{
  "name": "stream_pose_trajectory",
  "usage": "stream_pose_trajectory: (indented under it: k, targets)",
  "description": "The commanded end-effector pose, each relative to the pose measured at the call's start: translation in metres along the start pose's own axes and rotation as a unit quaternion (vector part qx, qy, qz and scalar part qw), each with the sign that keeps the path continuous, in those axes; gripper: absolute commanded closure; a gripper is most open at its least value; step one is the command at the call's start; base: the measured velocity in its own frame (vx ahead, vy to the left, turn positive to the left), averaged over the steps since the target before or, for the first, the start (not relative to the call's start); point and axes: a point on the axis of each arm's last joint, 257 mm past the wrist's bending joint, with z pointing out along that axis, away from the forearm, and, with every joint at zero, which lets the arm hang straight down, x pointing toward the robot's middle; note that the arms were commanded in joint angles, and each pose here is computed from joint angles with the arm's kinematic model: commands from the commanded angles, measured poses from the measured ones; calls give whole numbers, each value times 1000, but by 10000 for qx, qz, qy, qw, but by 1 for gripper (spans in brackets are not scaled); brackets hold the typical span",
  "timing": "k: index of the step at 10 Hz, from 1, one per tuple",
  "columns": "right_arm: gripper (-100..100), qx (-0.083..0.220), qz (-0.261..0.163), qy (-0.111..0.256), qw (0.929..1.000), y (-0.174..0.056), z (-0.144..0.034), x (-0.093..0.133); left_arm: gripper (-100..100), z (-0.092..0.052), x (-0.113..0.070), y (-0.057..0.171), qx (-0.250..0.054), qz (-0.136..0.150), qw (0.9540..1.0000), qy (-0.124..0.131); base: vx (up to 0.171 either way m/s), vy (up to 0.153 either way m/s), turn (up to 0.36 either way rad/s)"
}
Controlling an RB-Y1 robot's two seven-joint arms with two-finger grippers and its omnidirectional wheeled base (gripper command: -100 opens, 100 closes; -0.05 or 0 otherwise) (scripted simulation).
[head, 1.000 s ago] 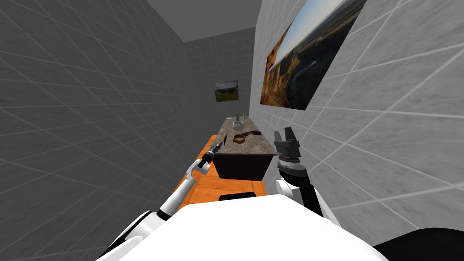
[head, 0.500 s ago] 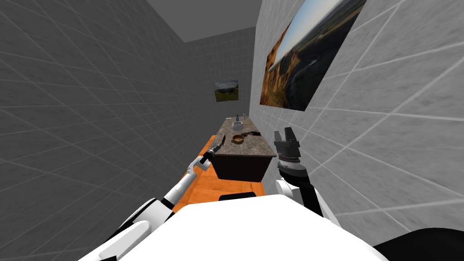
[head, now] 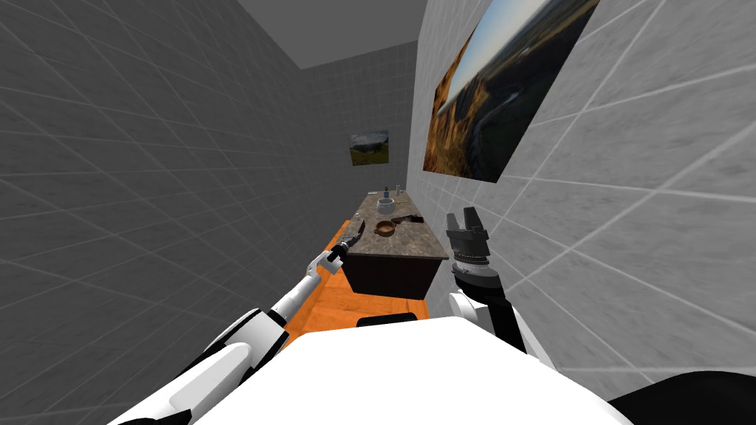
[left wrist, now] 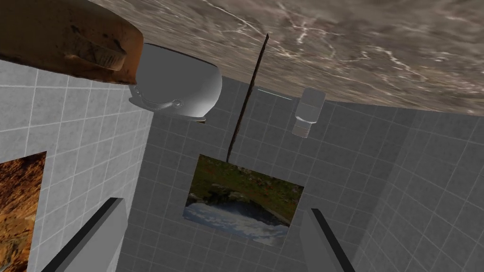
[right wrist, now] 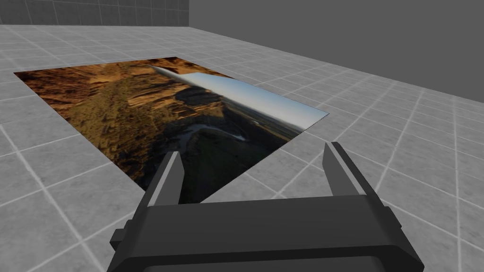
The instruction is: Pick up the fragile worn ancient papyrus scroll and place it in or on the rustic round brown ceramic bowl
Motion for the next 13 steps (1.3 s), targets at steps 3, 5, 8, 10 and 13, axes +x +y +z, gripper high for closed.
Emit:
stream_pose_trajectory:
  k: [3,5,8,10,13]
  targets:
    - [0,0,0,0,10000,0,0,0,-100,12,5,23,-236,481,9983,242,39,-87,48]
    - [0,0,0,0,10000,0,0,0,-100,18,5,38,-383,796,9954,382,45,-115,55]
    - [0,0,0,0,10000,0,0,0,0,21,4,41,-406,849,9948,402,23,-60,26]
    - [0,0,-1,1,10000,0,0,0,100,21,4,41,-404,846,9948,401,0,0,0]
    - [0,0,-1,1,10000,0,0,0,100,21,4,41,-406,846,9948,398,0,0,0]
